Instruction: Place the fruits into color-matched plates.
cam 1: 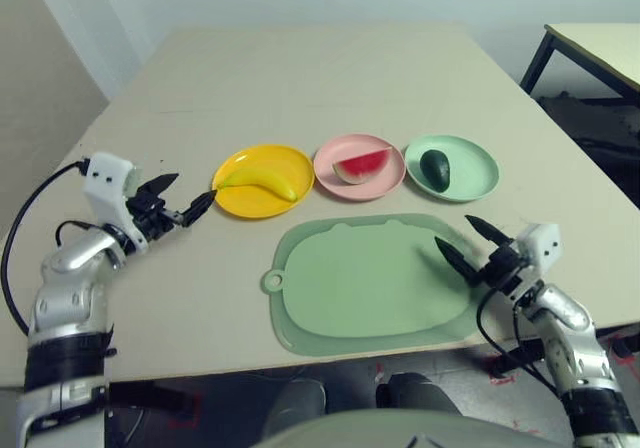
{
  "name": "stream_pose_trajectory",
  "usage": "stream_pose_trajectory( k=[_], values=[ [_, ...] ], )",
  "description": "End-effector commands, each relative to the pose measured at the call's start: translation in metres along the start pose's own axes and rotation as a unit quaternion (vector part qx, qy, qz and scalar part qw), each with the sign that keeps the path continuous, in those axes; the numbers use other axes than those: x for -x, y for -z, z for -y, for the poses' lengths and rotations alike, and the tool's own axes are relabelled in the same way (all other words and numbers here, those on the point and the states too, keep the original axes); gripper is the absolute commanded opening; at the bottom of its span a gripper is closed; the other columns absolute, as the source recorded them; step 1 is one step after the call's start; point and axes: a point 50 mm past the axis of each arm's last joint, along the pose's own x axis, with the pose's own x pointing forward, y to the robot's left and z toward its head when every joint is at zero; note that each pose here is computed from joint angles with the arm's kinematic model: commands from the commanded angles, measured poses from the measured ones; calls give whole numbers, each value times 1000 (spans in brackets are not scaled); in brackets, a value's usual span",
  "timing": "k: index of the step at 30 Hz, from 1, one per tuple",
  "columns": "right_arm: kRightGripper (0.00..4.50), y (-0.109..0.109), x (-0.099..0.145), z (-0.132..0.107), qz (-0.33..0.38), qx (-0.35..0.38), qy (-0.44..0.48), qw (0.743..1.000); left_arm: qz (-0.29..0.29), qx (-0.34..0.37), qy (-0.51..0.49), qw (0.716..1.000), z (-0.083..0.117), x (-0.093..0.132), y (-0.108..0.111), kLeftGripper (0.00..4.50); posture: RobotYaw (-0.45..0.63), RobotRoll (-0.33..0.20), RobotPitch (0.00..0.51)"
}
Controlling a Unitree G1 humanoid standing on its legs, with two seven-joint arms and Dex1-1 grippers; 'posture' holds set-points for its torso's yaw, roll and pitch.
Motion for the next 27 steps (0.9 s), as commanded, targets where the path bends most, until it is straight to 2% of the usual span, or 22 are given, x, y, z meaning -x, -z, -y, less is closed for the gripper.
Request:
stream_pose_trajectory(
  k=[1, 7, 13, 19, 23, 27],
  values=[
    [4500, 0, 13, 1, 3, 2, -6, 1000, -7, 15, -7, 1000, 3, 5, 7, 4474, 71, 0, 0],
    [4500, 0, 38, 4, -6, -4, 11, 1000, -21, 32, -14, 999, 4, 13, 19, 4474, 60, 0, 0],
    [4500, -2, 51, 38, 8, 11, 105, 994, -29, 50, -19, 998, 9, 19, 32, 4474, 49, 0, 0],
    [4500, -1, 45, 49, 42, 18, 183, 982, -29, 70, -44, 996, 16, 33, 47, 4474, 49, 0, 0],
    [4500, -3, 41, 49, 46, 26, 173, 983, -20, 84, -92, 992, 16, 46, 51, 4474, 59, 0, 0],
    [4500, -6, 38, 49, 48, 29, 171, 984, -16, 121, -138, 983, 7, 56, 55, 4474, 79, 0, 0]
  ],
)
